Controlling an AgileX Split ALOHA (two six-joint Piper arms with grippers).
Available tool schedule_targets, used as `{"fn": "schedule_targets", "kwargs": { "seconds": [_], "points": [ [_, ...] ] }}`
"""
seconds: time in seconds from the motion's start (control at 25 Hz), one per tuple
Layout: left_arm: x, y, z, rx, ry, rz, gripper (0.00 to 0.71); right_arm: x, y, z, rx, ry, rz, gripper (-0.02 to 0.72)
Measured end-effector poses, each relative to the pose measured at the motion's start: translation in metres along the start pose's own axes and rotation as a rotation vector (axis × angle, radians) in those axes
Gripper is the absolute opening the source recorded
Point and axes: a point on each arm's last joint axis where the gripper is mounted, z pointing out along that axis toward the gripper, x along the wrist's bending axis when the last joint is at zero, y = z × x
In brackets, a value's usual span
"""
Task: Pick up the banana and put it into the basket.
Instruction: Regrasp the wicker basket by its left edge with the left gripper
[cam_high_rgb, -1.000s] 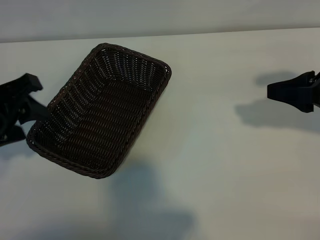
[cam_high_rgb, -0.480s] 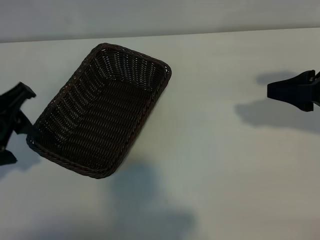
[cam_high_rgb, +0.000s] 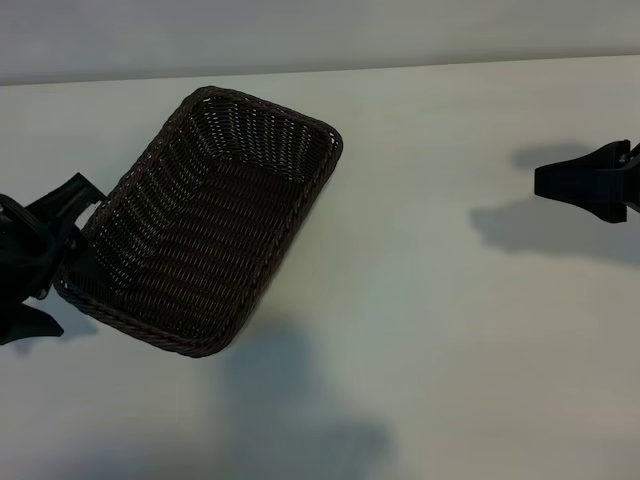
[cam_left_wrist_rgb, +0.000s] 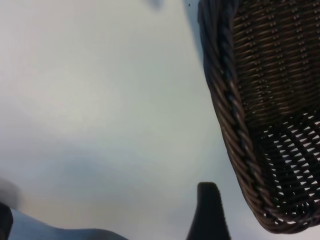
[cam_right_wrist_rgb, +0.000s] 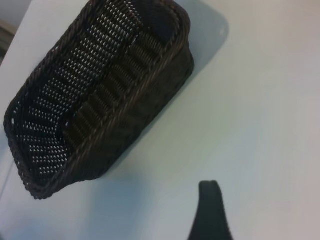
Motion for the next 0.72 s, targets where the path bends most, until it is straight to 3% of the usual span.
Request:
{"fn": "schedule_targets", "kwargs": {
  "seconds": [0.32,0.56,0.72],
  "points": [
    [0.001,0.003,0.000,-0.032,0.012,-0.113,0.560,0.000,0.000,0.000,0.000,0.000,0.000,0.541],
    [0.013,-0.002,0.017,-0.010,0.057,-0.150,0.560,0.000,0.000,0.000,0.000,0.000,0.000,0.541],
    [0.015,-0.001,0.024,-0.025,0.035,-0.163,0.560,0.000,0.000,0.000,0.000,0.000,0.000,0.541]
  ]
}}
